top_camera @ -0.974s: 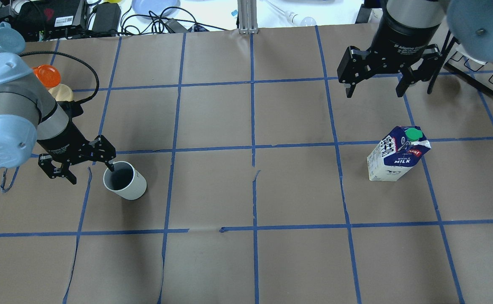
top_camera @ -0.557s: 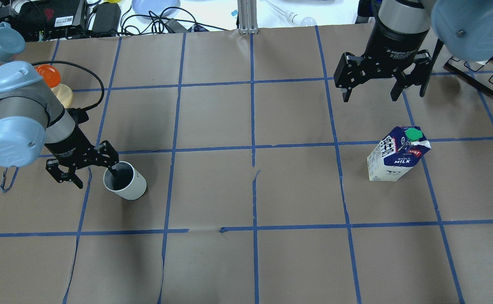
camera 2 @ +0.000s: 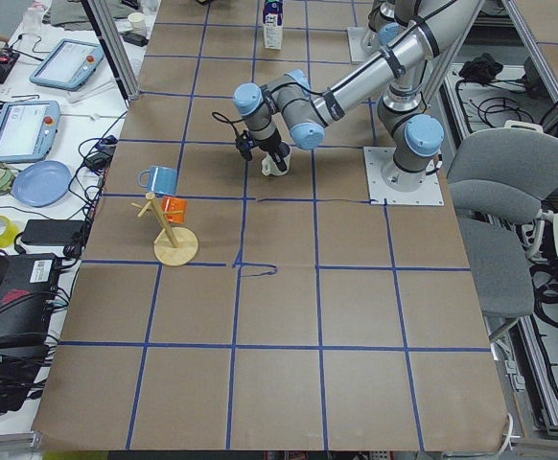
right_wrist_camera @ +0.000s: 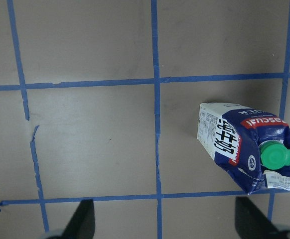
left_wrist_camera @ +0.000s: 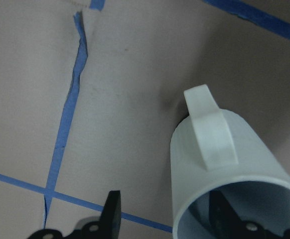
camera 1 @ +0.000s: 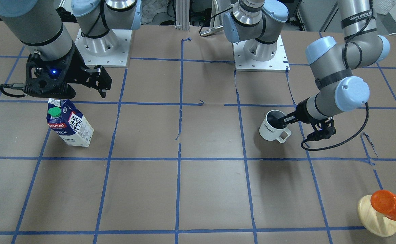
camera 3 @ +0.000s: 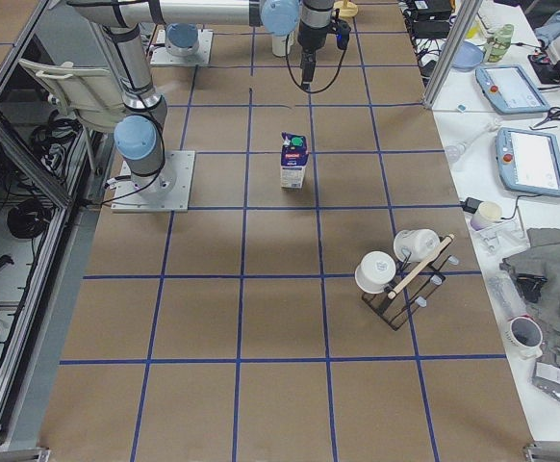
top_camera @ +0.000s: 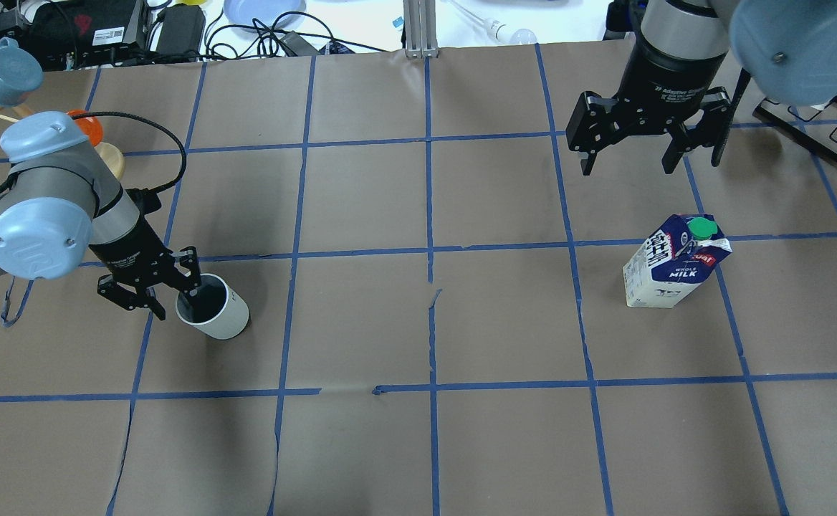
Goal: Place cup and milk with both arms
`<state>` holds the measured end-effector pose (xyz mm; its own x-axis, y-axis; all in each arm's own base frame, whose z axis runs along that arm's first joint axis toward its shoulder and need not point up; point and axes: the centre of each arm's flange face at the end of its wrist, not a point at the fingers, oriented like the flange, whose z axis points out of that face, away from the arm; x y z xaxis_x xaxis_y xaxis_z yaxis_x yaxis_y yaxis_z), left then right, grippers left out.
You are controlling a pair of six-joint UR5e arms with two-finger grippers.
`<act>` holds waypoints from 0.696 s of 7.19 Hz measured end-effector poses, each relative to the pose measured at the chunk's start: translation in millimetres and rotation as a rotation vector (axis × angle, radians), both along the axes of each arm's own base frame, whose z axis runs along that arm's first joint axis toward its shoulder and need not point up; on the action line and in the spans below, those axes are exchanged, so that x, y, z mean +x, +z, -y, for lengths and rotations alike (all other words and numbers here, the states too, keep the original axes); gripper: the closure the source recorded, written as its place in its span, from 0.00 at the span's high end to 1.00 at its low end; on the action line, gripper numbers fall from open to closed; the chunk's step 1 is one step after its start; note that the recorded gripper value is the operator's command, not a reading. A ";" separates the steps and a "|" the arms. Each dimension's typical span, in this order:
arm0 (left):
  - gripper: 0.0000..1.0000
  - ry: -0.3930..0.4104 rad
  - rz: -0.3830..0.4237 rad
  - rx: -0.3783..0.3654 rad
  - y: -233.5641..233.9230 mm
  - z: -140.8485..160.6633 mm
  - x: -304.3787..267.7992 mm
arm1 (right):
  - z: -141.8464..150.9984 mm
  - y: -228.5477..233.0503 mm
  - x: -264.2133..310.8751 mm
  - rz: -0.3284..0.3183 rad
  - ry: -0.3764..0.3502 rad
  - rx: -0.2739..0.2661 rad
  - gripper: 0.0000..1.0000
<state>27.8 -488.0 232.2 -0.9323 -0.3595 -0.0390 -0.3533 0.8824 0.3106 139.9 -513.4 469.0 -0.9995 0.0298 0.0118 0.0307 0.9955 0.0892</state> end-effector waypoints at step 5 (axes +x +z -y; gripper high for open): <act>0.00 0.032 -0.039 -0.087 67.4 40.3 -20.9 | 1.3 -0.9 -7.5 -0.007 0.005 0.003 1.00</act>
<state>6.9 -528.4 299.6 -0.9206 -0.3894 0.0295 -0.3707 0.8953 0.2471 132.4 -514.7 468.0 -0.9995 0.0247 0.0192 0.0263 0.9954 0.0919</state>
